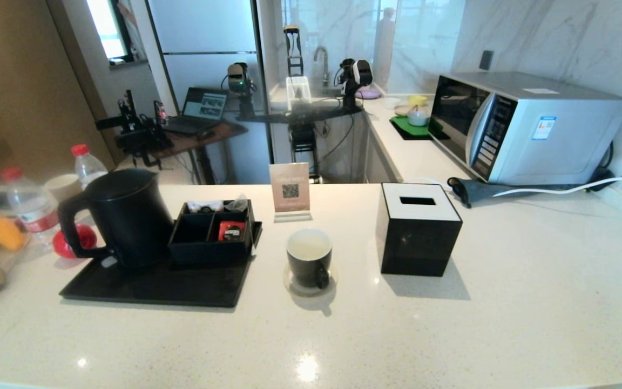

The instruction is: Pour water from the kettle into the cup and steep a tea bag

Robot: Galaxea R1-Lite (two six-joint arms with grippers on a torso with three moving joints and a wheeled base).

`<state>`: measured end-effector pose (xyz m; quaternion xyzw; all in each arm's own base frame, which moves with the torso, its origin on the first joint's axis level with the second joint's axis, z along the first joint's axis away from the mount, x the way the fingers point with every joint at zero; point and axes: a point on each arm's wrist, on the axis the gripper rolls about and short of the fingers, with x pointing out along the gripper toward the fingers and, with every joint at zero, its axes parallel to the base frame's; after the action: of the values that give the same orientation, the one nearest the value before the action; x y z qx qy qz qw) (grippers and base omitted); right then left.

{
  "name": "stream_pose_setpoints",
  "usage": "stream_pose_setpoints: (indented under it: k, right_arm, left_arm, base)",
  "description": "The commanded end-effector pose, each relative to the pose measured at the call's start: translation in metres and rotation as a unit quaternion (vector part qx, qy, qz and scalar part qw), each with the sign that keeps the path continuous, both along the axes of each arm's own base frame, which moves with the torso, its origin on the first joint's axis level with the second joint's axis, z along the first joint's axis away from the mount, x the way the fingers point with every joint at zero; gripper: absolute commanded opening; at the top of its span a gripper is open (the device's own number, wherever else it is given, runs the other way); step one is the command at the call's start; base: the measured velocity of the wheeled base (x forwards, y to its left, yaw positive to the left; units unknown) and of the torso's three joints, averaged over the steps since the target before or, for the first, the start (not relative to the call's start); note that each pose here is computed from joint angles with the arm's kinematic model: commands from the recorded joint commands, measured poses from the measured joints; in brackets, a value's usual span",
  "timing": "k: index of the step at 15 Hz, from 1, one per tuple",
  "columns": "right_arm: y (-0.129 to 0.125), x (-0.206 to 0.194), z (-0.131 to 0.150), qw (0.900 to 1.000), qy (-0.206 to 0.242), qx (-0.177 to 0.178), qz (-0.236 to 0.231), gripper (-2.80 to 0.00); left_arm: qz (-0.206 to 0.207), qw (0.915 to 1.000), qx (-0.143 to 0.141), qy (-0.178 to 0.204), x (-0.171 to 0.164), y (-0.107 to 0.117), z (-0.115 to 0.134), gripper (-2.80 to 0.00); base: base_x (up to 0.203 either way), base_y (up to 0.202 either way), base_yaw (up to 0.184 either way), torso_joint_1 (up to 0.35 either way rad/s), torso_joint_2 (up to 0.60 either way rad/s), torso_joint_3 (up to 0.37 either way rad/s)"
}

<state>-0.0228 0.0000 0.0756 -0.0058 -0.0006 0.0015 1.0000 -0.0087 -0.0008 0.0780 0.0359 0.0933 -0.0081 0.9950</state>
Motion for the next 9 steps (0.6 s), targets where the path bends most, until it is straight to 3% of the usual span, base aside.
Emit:
stream_pose_setpoints:
  k: [1,3,9]
  right_arm:
    - [0.0,0.0,0.0,1.0,0.0,0.0,0.0,-2.8]
    - [0.0,0.0,0.0,1.0,0.0,0.0,0.0,-2.8]
    - [0.0,0.0,0.0,1.0,0.0,0.0,0.0,-2.8]
  left_arm:
    - [-0.003,0.9999,0.012,0.0,0.0,0.0,0.0,-2.8]
    - [-0.009,0.9995,0.03,-0.006,-0.001,0.0,0.0,-2.8]
    - [-0.013,0.9968,0.033,-0.071,-0.011,0.0,-0.002,-2.8]
  base:
    - [0.0,0.0,0.0,0.0,0.0,0.0]
    - [0.0,0.0,0.0,0.0,0.0,0.0]
    - [0.0,0.0,0.0,0.0,0.0,0.0]
